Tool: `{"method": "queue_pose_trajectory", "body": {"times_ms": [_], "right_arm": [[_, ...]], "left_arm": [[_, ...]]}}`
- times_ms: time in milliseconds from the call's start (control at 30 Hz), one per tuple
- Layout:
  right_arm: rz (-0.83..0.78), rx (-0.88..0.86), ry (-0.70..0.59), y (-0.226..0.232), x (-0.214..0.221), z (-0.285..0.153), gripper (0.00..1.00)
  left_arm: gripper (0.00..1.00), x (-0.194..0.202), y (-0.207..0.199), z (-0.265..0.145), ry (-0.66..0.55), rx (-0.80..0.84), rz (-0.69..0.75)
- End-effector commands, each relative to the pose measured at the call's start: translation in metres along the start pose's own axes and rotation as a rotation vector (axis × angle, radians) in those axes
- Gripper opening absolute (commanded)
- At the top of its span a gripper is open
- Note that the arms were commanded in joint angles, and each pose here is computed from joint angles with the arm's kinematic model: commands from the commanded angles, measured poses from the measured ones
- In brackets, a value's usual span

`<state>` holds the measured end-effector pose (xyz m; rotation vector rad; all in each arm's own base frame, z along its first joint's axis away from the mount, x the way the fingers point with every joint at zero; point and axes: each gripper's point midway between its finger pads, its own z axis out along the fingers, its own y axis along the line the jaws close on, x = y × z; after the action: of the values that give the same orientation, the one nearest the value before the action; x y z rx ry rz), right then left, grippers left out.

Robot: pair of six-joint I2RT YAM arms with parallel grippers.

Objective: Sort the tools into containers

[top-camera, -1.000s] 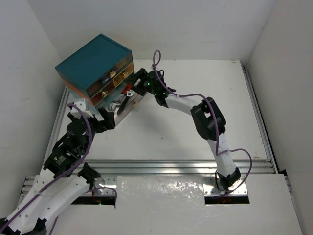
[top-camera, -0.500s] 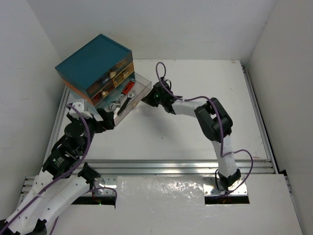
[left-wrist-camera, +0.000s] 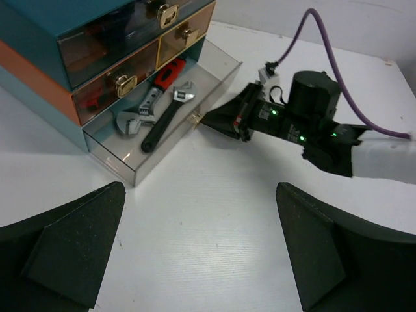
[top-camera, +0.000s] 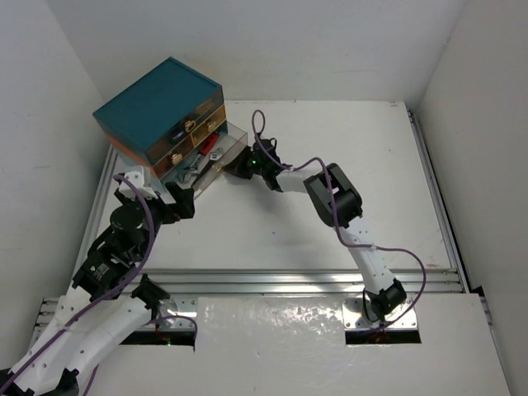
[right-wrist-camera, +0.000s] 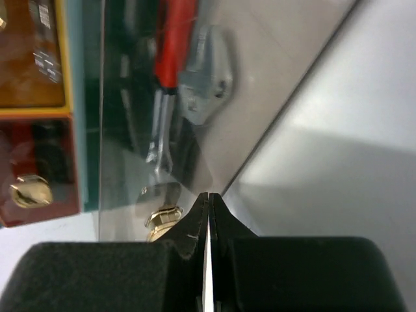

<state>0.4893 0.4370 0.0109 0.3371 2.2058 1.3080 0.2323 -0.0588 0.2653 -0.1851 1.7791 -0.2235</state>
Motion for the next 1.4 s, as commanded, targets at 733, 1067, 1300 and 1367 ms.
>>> {"method": "queue_pose_trajectory", "body": {"times_ms": [733,1067,1300,1367], "right_arm": [[0.027,-0.453,-0.24,0.113,-0.022,0.068,0.01],[0.014,-0.476,-0.327,0.114,-0.029,0.068,0.06],[-0.094,-0.429,-0.33,0.099,-0.023,0.017,0.22],[-0.173,-0.362,-0.399,0.097,-0.038,-0.035,0.4]], "left_arm": [[1.0,-0.005,-0.007,0.003,-0.018,0.042,-0.008],[1.0,-0.009,-0.01,-0.001,-0.034,0.069,-0.013],[1.0,-0.008,-0.004,0.001,-0.037,0.032,-0.016],[1.0,-0.008,0.002,0.003,-0.033,-0.014,-0.025]]}}
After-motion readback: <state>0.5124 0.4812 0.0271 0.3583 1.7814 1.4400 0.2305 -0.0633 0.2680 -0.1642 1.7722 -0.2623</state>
